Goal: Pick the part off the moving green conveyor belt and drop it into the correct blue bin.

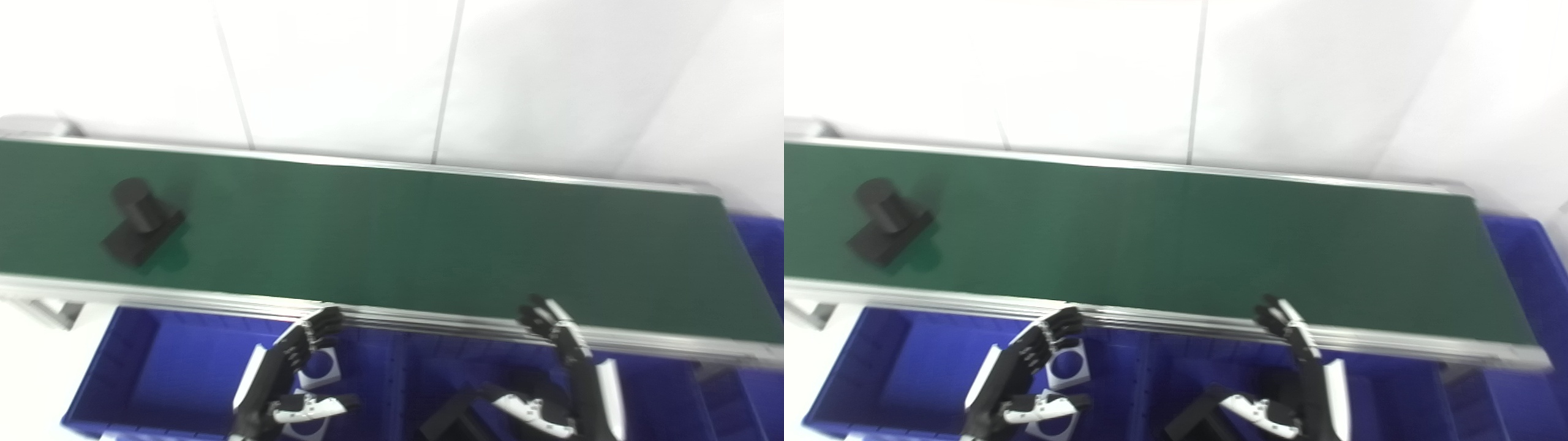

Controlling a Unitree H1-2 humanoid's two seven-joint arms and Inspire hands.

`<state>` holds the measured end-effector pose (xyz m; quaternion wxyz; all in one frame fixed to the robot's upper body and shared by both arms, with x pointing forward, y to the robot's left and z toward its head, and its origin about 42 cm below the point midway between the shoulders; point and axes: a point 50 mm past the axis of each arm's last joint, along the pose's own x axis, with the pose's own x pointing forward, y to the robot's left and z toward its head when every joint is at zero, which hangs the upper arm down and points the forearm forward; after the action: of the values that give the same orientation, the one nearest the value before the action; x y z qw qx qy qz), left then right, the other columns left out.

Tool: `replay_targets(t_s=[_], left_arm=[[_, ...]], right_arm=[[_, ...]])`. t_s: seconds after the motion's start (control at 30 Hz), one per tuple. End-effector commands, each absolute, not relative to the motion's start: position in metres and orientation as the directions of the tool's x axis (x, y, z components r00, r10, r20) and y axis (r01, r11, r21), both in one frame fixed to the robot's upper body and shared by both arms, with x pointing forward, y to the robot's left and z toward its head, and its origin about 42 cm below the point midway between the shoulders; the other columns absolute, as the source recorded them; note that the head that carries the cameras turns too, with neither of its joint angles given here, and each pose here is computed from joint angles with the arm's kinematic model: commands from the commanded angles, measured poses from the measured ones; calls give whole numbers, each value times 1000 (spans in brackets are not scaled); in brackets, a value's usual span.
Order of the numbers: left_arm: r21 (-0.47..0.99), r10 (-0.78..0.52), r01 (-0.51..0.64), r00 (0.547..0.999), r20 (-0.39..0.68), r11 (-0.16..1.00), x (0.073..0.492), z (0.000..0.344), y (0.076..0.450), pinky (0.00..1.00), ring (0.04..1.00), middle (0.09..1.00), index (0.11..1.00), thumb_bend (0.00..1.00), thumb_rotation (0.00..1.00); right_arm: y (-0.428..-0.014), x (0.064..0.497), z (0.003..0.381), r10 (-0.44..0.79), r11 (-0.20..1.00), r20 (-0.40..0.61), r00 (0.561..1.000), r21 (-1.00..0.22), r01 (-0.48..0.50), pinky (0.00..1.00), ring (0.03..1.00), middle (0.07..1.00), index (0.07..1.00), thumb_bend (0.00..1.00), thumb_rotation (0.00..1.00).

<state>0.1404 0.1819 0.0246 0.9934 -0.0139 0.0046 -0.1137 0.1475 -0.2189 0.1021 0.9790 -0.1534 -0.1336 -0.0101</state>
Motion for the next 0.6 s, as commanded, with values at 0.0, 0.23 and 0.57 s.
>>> replay_targets(t_s=[0.0, 0.23, 0.57], left_arm=[[-27, -219, 220, 975, 45, 975, 146, 30, 175, 725, 776, 797, 777, 820, 7], [-18, -221, 222, 974, 38, 975, 149, 27, 166, 681, 748, 777, 760, 843, 1], [10, -220, 220, 975, 23, 975, 153, 22, 164, 673, 742, 777, 746, 884, 27]], right_arm=[[-221, 159, 125, 41, 954, 353, 935, -291, 67, 775, 769, 789, 869, 788, 251], [-229, 188, 154, 78, 938, 391, 917, -340, 65, 688, 731, 776, 860, 781, 284], [-219, 227, 173, 179, 915, 364, 914, -403, -19, 659, 707, 763, 855, 815, 254]])
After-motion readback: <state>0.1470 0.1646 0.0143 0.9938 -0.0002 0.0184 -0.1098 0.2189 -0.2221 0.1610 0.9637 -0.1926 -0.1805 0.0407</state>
